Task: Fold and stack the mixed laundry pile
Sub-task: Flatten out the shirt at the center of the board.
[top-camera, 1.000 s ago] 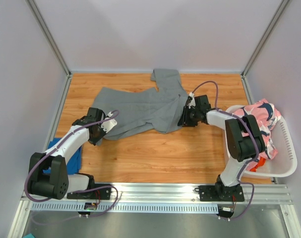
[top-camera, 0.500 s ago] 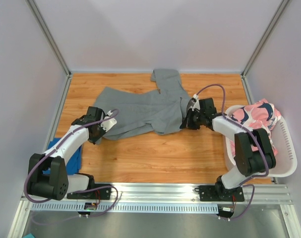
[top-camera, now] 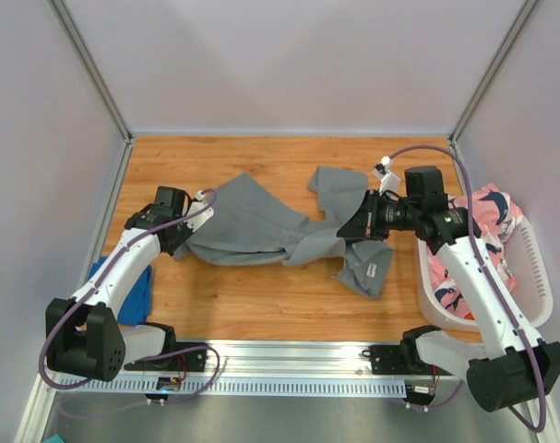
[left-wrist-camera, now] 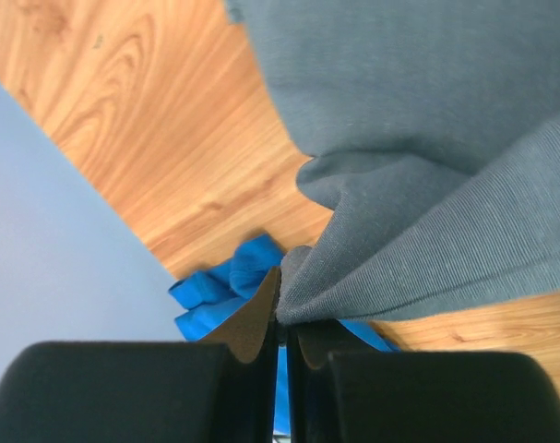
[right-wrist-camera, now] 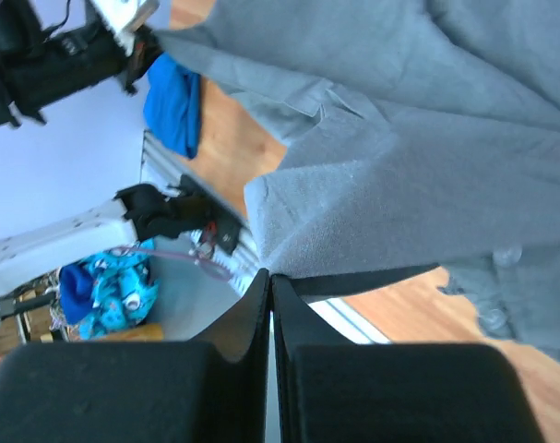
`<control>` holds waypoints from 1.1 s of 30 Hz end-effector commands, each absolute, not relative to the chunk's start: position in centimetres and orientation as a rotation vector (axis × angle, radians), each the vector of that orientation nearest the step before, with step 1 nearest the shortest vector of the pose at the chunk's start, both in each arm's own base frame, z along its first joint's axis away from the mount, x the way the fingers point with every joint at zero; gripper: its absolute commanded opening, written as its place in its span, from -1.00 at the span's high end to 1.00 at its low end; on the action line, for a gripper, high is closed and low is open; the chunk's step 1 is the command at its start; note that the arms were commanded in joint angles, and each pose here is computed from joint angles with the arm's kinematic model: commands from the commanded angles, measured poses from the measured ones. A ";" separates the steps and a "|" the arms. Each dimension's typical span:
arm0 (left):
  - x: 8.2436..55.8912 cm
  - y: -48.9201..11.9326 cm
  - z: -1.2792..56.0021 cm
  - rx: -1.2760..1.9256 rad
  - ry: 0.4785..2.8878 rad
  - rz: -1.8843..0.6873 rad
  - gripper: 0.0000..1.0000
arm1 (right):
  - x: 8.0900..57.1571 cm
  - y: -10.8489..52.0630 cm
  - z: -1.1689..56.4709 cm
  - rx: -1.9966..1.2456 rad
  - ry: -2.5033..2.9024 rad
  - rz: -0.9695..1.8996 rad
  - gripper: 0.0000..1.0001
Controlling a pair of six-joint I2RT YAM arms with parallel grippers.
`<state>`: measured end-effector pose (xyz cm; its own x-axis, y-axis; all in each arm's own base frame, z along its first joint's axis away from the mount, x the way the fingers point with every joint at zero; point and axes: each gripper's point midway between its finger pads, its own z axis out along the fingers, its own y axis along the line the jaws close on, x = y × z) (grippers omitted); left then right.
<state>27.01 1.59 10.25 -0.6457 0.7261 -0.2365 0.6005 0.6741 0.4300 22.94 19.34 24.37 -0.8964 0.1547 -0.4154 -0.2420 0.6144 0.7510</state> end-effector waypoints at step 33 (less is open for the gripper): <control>41.4 3.0 49.2 0.537 1.658 0.760 0.89 | 37.8 10.6 62.2 0.024 1.387 1.165 0.99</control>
<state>42.53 2.85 49.05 -0.2543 0.6888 -0.6789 -0.0486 0.6920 0.7203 42.68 9.93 60.77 -0.3126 0.7104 -0.6306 -0.5283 0.4217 0.7370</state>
